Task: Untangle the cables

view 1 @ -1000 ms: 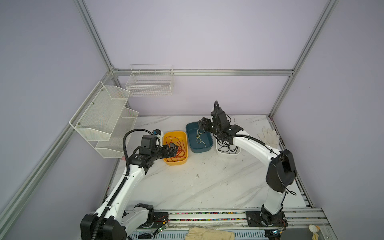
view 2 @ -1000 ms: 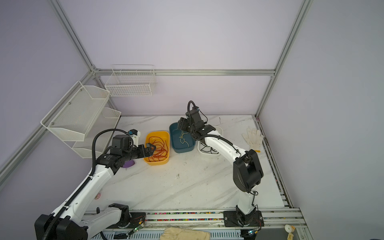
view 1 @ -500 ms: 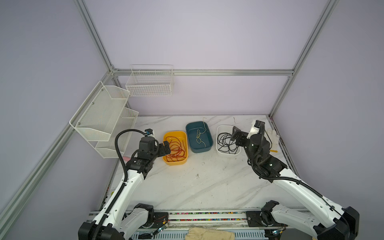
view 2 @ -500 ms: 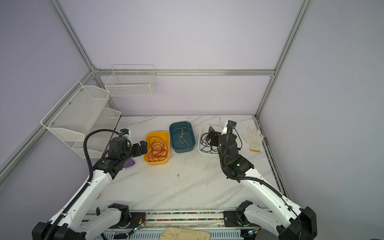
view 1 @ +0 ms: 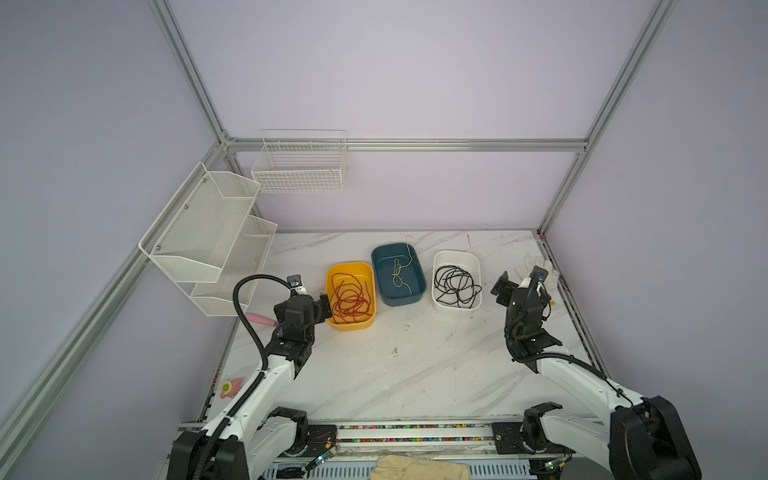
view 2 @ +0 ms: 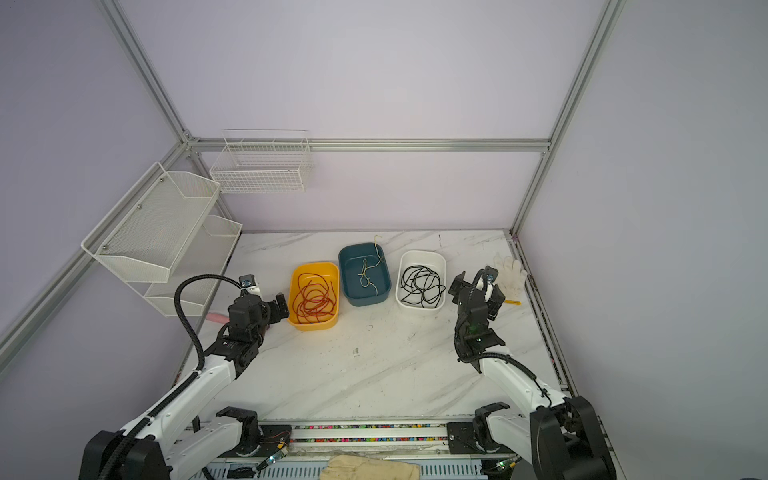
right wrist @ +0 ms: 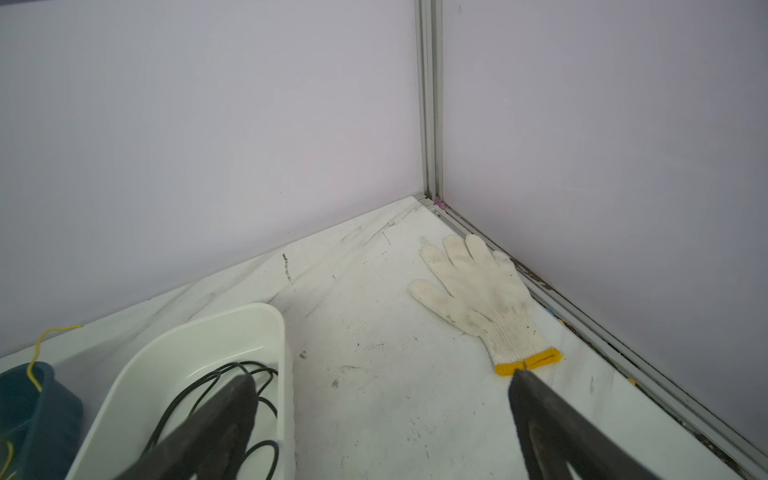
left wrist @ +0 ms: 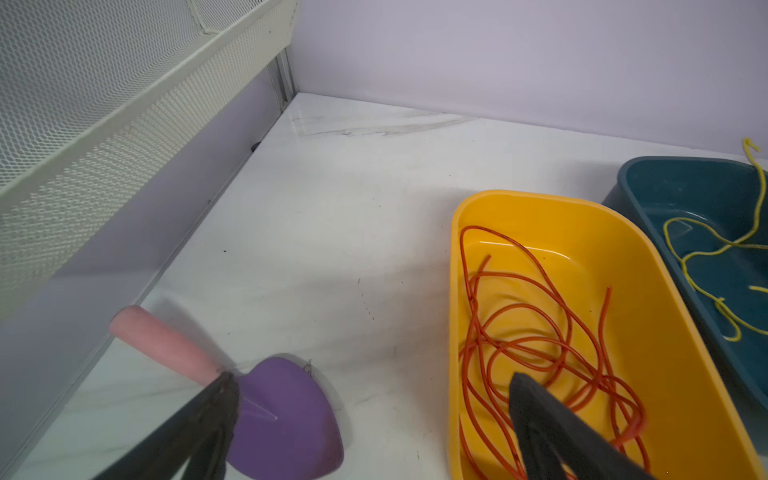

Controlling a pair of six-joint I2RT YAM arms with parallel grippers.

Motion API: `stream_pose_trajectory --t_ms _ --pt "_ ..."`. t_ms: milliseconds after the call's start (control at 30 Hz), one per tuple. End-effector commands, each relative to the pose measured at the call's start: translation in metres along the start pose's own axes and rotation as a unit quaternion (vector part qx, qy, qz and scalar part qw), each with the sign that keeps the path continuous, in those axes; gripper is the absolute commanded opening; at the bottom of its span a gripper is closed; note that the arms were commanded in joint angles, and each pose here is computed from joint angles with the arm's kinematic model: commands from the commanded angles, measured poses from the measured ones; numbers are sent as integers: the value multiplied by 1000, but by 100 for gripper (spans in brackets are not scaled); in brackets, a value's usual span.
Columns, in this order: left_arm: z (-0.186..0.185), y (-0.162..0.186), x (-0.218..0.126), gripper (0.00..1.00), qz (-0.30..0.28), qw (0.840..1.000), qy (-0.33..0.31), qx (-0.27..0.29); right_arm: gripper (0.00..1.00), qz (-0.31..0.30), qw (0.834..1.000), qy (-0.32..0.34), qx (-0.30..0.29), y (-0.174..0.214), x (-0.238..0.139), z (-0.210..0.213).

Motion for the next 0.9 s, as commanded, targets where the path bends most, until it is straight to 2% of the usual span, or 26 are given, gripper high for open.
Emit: stream_pose_trajectory --t_ms 0,100,200,233,267,433,500,533,600,867 --pt "10 14 14 100 -28 998 -47 26 98 -59 998 -30 12 -4 10 -2" --pt "10 25 21 100 -55 997 -41 32 97 -81 994 -78 17 2 17 0" --pt "14 23 31 100 -66 997 -26 26 98 -63 993 -98 -16 30 38 5" --pt "16 20 34 100 -73 997 -25 20 98 -80 991 -102 -39 28 42 8" --pt "16 19 36 100 -77 997 -21 19 98 -66 991 -108 -46 32 45 10" --pt "22 13 54 100 -101 995 -6 -18 97 -79 988 -123 -40 54 60 -3" --pt "21 21 62 100 -101 995 3 -27 98 -14 991 -124 -55 61 76 4" --pt "16 28 70 100 -91 996 12 -16 97 -32 988 -138 -57 59 76 4" --pt "9 29 80 100 -91 996 19 7 98 -16 989 -133 -58 59 79 3" --pt "5 29 78 100 -97 995 -5 17 98 -27 990 -129 -55 56 77 2"
Point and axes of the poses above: each gripper's point midway between its finger pads, its own x axis out along the fingers, its own z axis along the line the jaws close on, y = z × x, the point moved 6 cm from there along -x, back along the fingers, and after that the axes turned 9 degrees about x, right-handed, at the moved point
